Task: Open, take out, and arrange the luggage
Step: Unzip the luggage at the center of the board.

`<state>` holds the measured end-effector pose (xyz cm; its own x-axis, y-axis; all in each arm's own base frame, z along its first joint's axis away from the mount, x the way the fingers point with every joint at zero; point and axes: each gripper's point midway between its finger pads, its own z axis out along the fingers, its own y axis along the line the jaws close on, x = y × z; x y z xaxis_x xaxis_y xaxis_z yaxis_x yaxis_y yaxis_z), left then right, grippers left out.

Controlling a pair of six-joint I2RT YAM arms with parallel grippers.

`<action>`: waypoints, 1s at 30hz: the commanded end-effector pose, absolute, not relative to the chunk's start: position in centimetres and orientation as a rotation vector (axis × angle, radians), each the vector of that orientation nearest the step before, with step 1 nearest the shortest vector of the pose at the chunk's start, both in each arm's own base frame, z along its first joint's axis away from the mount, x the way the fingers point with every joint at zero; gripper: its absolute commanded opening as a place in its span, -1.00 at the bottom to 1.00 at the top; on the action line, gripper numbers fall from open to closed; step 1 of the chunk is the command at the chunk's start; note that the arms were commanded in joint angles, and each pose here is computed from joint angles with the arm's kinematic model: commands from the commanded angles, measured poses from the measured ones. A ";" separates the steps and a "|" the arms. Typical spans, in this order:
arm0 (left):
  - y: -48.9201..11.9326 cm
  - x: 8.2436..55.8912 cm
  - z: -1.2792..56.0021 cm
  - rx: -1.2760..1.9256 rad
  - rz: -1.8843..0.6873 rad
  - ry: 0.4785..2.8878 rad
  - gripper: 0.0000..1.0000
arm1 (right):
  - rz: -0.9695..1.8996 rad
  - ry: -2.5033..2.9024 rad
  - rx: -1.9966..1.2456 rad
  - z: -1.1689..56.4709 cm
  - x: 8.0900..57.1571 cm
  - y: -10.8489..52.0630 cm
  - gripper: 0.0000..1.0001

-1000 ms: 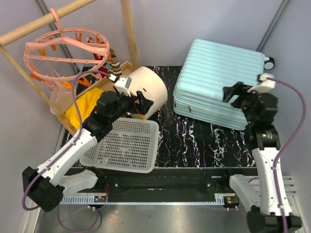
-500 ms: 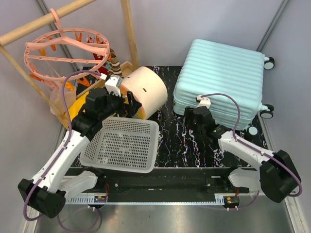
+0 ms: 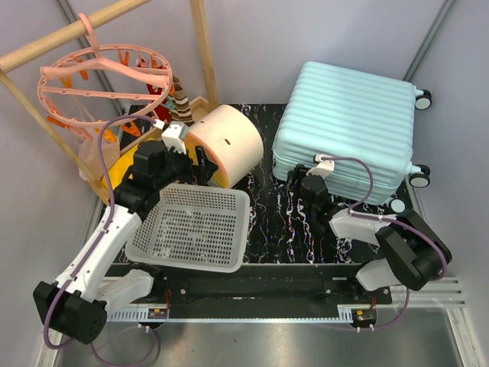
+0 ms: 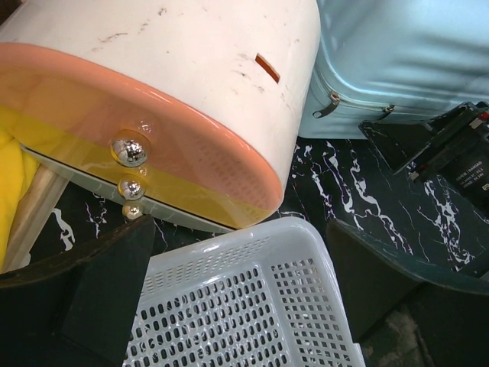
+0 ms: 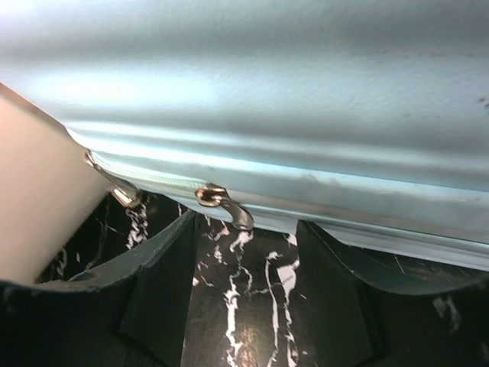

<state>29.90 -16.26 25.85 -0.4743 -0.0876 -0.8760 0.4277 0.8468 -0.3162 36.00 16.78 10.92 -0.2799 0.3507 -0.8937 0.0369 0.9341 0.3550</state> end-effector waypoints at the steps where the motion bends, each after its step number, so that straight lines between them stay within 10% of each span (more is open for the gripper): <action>1: -16.4 30.1 27.7 0.268 -0.644 1.895 0.98 | 0.336 1.635 0.420 15.1 37.7 15.9 0.25; 16: -16.4 30.0 27.4 0.257 -0.671 1.895 0.98 | 0.360 1.530 0.521 16.8 39.4 15.9 -0.31; 30: -16.5 29.6 27.2 0.261 -0.693 1.894 0.98 | 0.479 1.548 0.479 17.7 38.5 17.7 -0.19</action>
<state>29.73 -16.30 25.55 -0.4800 -0.1085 -0.8706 0.4402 0.8286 -0.3459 37.21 16.78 11.04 -0.1888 0.4444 -0.8757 0.0941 0.8958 0.4344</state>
